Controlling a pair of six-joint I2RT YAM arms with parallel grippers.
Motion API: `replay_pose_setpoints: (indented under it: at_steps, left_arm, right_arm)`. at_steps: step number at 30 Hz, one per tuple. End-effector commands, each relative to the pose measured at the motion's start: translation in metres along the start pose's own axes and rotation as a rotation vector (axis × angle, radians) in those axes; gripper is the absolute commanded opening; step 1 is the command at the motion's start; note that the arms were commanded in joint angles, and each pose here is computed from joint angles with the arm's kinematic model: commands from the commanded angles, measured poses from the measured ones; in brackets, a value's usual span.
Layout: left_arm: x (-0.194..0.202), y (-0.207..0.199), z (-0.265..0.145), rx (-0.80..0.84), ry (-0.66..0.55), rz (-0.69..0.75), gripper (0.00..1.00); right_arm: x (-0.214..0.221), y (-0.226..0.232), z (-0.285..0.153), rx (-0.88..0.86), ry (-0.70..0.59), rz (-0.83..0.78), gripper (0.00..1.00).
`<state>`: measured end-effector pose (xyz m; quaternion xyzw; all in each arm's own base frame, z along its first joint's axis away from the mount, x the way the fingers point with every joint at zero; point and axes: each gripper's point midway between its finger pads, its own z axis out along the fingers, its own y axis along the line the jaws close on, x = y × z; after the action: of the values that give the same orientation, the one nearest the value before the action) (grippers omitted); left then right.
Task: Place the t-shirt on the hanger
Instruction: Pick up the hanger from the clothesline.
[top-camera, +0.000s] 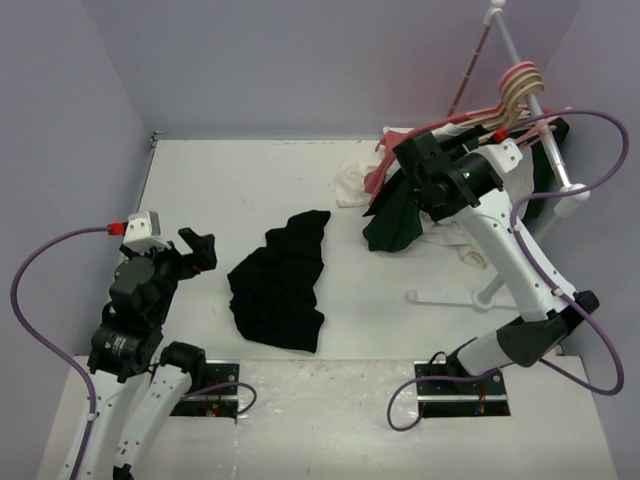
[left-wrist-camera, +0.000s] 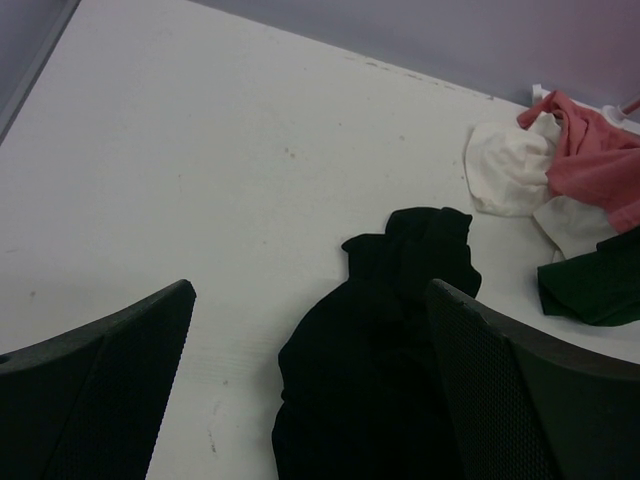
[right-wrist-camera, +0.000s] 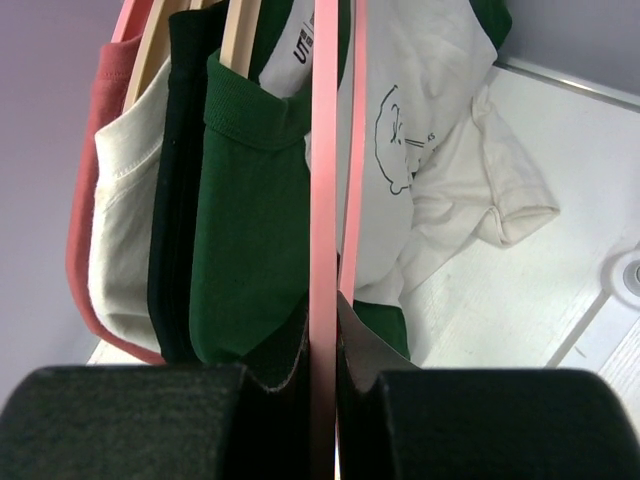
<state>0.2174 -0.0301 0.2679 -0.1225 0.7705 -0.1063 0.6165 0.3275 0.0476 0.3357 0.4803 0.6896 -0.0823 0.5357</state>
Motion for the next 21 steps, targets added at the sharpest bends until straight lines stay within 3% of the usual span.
replay_pose_setpoints:
  at_steps: [1,21]
  left_arm:
    - [-0.005,-0.004,0.005,0.009,-0.019,-0.006,1.00]
    - [-0.004,-0.009,0.004,0.034,-0.015,-0.001,1.00]
  right_arm:
    - [-0.040,-0.032,-0.017,0.002,-0.127,-0.087,0.00]
    - [0.021,-0.073,-0.026,-0.027,0.016,-0.108,0.00]
